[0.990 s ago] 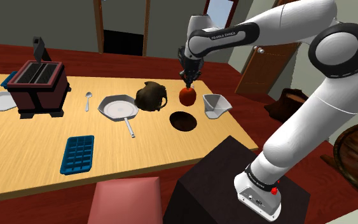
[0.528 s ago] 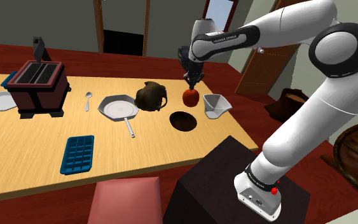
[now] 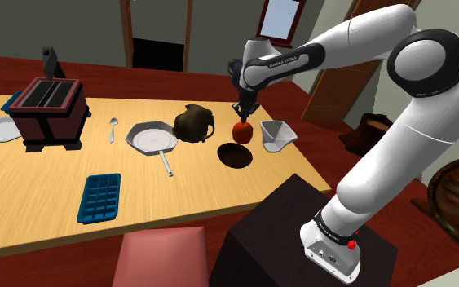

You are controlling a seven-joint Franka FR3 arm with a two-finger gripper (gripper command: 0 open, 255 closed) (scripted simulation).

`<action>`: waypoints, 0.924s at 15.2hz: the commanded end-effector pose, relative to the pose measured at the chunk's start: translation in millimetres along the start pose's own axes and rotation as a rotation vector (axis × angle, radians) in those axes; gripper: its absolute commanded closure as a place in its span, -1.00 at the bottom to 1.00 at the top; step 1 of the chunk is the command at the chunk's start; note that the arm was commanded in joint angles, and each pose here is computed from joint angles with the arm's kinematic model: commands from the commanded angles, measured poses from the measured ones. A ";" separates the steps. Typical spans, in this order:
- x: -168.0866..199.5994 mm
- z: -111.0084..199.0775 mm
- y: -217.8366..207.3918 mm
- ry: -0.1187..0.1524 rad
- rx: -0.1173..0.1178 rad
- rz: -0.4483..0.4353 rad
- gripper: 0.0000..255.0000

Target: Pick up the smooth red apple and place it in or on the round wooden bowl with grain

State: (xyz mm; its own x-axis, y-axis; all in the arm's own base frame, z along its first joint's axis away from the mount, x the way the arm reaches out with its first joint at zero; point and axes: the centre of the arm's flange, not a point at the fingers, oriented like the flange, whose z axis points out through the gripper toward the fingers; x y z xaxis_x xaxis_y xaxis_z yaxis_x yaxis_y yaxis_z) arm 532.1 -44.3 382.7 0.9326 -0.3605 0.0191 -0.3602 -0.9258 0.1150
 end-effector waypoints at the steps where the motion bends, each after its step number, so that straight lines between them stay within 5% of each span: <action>1: -0.2 10.2 -2.2 0.001 0.000 0.000 1.00; 14: -1.5 77.7 -10.0 0.001 0.000 0.000 1.00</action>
State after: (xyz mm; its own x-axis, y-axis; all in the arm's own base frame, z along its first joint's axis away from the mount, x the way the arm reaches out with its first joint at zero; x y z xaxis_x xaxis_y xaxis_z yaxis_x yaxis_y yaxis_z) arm 532.6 -42.8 309.6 0.9326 -0.3605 0.0191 -0.3602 -0.9258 0.1149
